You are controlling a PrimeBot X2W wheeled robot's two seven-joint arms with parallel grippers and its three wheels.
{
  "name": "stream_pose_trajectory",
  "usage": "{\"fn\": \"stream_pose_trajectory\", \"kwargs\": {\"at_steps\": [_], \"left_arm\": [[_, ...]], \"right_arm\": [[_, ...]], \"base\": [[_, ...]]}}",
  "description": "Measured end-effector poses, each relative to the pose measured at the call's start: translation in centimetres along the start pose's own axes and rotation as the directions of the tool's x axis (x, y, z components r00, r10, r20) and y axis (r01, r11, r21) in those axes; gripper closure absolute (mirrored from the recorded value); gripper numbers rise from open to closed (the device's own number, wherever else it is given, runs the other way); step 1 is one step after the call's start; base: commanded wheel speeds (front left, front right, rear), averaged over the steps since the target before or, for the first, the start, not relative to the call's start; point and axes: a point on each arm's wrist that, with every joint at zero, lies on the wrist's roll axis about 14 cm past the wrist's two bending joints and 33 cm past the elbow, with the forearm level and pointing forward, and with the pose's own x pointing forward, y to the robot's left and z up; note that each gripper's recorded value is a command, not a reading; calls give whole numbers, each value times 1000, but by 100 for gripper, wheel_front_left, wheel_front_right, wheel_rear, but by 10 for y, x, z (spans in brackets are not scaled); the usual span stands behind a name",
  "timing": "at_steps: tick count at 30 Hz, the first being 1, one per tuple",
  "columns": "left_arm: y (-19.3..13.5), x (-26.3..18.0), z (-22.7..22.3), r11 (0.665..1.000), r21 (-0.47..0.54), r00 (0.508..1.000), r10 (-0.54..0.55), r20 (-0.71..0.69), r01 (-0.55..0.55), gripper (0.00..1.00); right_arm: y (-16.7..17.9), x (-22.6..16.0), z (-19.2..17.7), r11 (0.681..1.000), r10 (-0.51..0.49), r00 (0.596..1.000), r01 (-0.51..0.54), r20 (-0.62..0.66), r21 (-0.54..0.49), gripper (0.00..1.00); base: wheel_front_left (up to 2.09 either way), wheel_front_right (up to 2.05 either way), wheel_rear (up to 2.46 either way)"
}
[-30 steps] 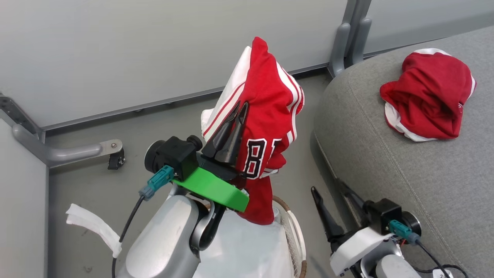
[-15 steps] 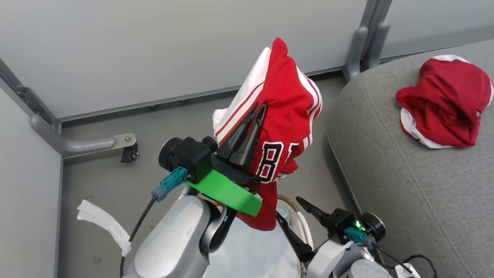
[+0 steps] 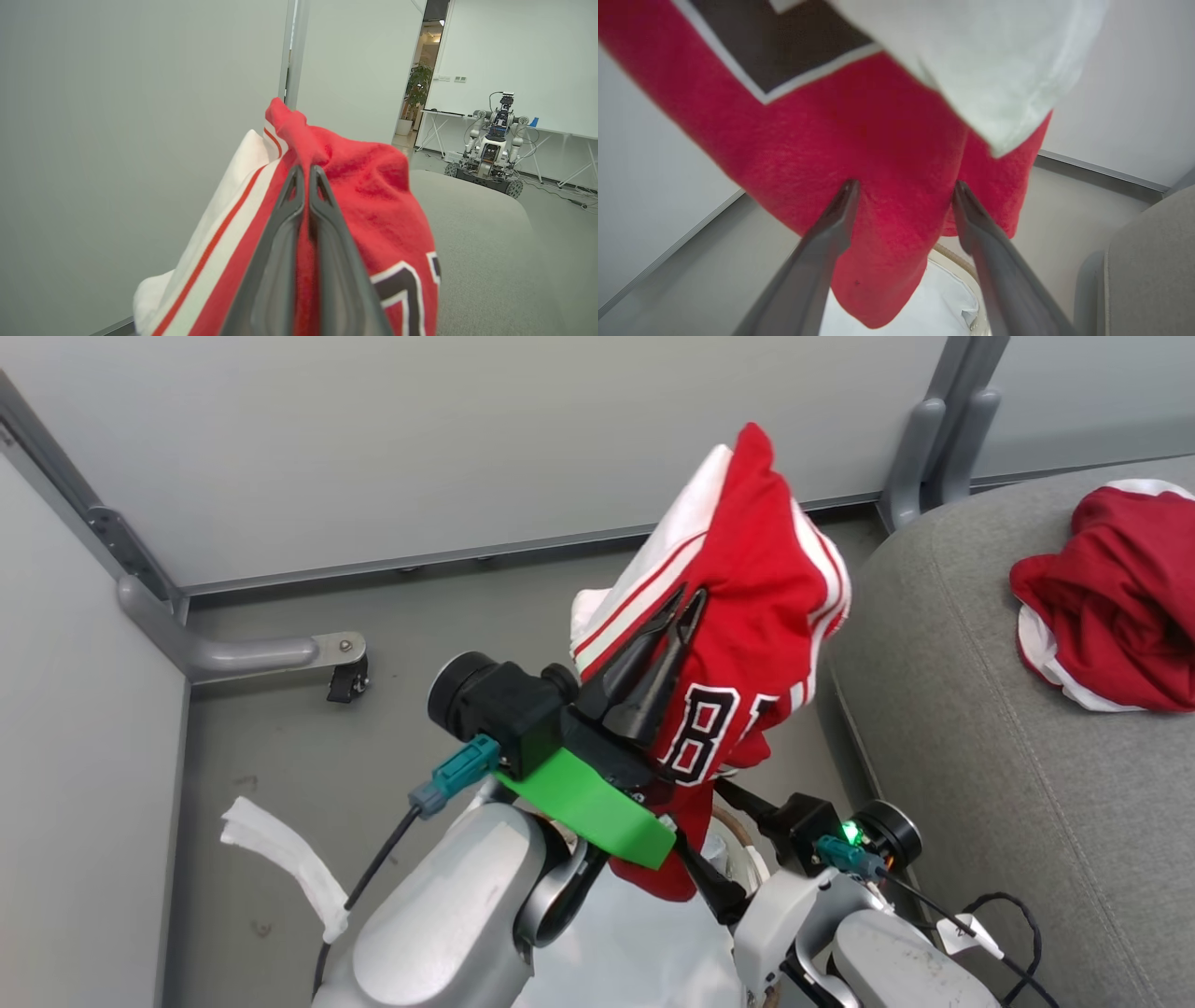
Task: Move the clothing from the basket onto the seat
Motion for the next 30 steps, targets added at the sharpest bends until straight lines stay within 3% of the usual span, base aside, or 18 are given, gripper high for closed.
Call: {"fn": "stream_pose_trajectory", "kwargs": {"at_steps": [18, 19, 20, 21, 30], "left_arm": [[-17, -6, 4, 998, 12, 998, -61, -10, 61, 100], [-17, -7, 4, 998, 11, 998, -59, -11, 59, 100], [-16, -7, 4, 998, 10, 998, -56, -11, 56, 100], [-15, -7, 4, 998, 11, 998, -54, -11, 54, 100], [-6, -8, 3, 1000, 13, 999, -29, -14, 29, 100]], "right_arm": [[14, 35, 7, 995, 96, 995, -96, -2, -22, 0], [15, 36, 7, 995, 100, 995, -100, -2, -21, 13], [18, 36, 6, 994, 109, 994, -110, -5, -24, 75], [20, 37, 5, 993, 117, 993, -117, -9, -24, 100], [19, 38, 7, 993, 117, 993, -117, 0, -13, 100]], "base": [[0, 0, 0], [0, 0, 0], [0, 0, 0], [0, 0, 0], [0, 0, 0]]}}
